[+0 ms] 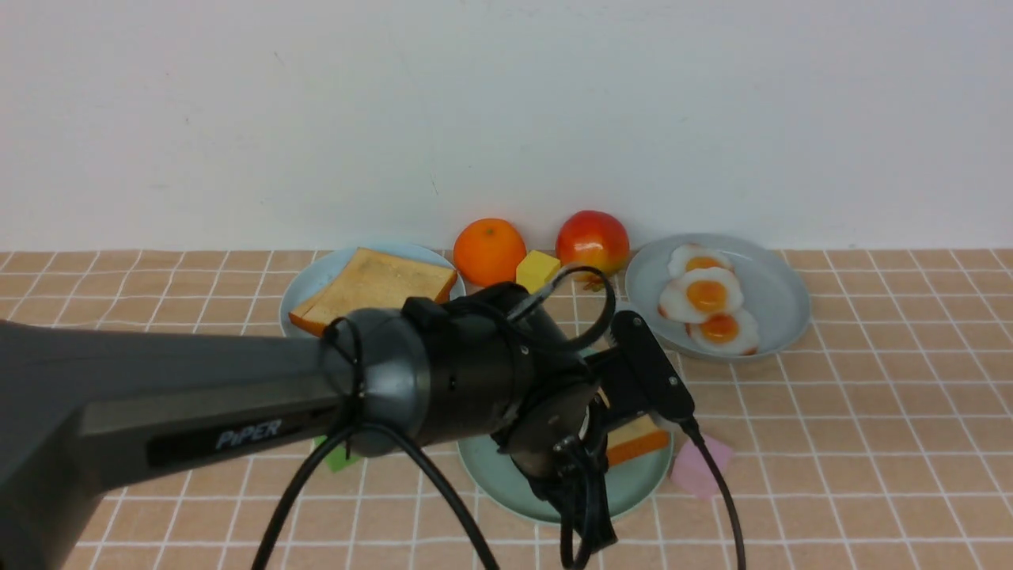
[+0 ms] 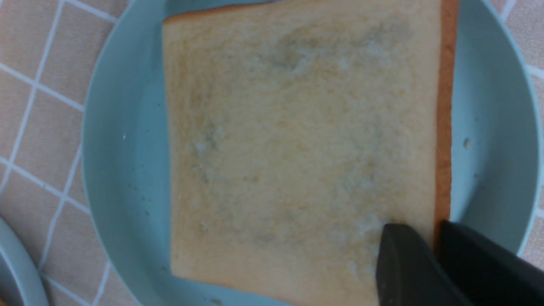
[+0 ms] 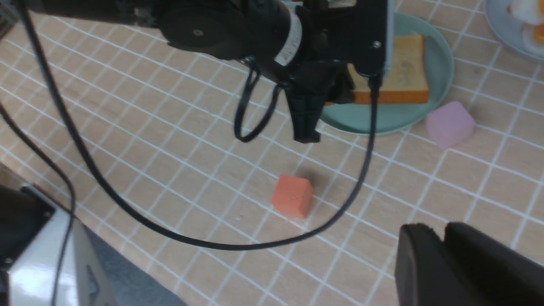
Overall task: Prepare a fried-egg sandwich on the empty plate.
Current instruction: Use the left arm to put a slice of bread into the empty plate in the middle, then use the right arm to grab a fried egg
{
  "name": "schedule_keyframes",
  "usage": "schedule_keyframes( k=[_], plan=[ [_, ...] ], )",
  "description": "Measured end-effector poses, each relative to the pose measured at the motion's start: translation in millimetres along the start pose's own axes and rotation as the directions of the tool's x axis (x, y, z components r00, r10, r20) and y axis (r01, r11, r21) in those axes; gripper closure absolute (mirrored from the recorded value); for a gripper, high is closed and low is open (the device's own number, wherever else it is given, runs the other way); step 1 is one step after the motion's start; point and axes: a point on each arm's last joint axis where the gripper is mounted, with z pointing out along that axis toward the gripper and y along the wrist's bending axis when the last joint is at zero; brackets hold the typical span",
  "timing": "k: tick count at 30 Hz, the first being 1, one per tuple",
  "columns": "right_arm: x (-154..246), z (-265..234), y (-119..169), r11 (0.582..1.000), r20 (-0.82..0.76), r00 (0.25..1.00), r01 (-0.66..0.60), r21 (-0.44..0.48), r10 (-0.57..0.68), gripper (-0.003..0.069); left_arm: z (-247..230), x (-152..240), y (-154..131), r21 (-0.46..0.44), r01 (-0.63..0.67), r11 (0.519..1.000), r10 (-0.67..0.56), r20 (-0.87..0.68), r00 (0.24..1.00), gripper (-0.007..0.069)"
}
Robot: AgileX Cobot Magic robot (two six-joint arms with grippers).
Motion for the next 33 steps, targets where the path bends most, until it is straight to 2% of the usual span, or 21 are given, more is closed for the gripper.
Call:
schedule_keyframes(
  k=[5, 6, 7, 8, 12, 13, 15, 16, 18, 22, 24, 28, 33],
  plan=[
    [1.4, -0.2, -6.5, 0.997, -0.014, 1.000, -0.023, 0.072, 0.024, 0.0453, -2.2, -0.6, 1.4, -0.010, -0.013, 1.000, 0.013, 0.005, 1.000, 0.0315],
    [1.3, -0.3, -6.7, 0.997, -0.012, 1.000, -0.024, 0.074, 0.025, 0.0448, -2.7, -0.8, 1.5, -0.011, -0.013, 1.000, 0.013, 0.006, 1.000, 0.0308],
    [0.0, 0.1, -8.6, 0.995, -0.001, 1.000, -0.028, 0.092, 0.028, 0.0405, -9.4, -2.6, 3.3, -0.018, -0.010, 1.000, 0.011, 0.021, 1.000, 0.0251],
    [-1.2, 0.7, -9.3, 0.995, 0.006, 0.999, -0.032, 0.095, 0.032, 0.0386, -16.4, -4.1, 5.0, -0.023, -0.006, 1.000, 0.006, 0.035, 0.999, 0.0225],
    [-7.5, 7.9, -13.9, 0.994, 0.012, 0.999, -0.046, 0.101, 0.045, 0.0355, -50.7, -6.6, 10.9, -0.028, 0.050, 0.998, -0.048, 0.064, 0.997, 0.0186],
    [-12.0, 16.0, -18.5, 0.993, -0.008, 0.998, -0.065, 0.103, 0.066, 0.0350, -78.4, -7.2, 14.4, -0.019, 0.138, 0.990, -0.136, 0.096, 0.986, 0.0193],
    [-16.2, 24.8, -23.5, 0.991, -0.027, 0.996, -0.086, 0.106, 0.089, 0.0350, -103.1, -6.2, 17.0, -0.009, 0.210, 0.978, -0.208, 0.125, 0.970, 0.0214],
    [-22.2, 38.2, -31.1, 0.987, -0.051, 0.992, -0.113, 0.112, 0.119, 0.0350, -133.8, -3.5, 20.2, 0.003, 0.301, 0.954, -0.298, 0.167, 0.940, 0.0259],
    [-32.1, 62.4, -45.6, 0.981, -0.076, 0.985, -0.146, 0.132, 0.157, 0.0350, -176.1, 3.5, 24.1, 0.011, 0.375, 0.927, -0.367, 0.233, 0.901, 0.0352],
    [-52.6, 118.4, -83.7, 0.953, -0.081, 0.965, -0.231, 0.194, 0.250, 0.0349, -243.1, 24.5, 25.3, 0.041, 0.447, 0.894, -0.429, 0.371, 0.824, 0.0559],
    [-61.0, 143.3, -105.2, 0.932, -0.091, 0.943, -0.295, 0.213, 0.319, 0.0349, -262.5, 40.5, 20.6, 0.061, 0.459, 0.886, -0.439, 0.428, 0.790, 0.0638],
    [-72.3, 181.9, -145.7, 0.899, -0.108, 0.907, -0.378, 0.221, 0.408, 0.0349, -273.9, 76.5, 5.8, 0.105, 0.488, 0.866, -0.472, 0.490, 0.733, 0.0638],
    [-85.8, 220.6, -199.0, 0.853, -0.087, 0.860, -0.478, 0.207, 0.503, 0.0349, -262.3, 119.0, -15.8, 0.172, 0.520, 0.837, -0.517, 0.561, 0.647, 0.0638]
  ],
)
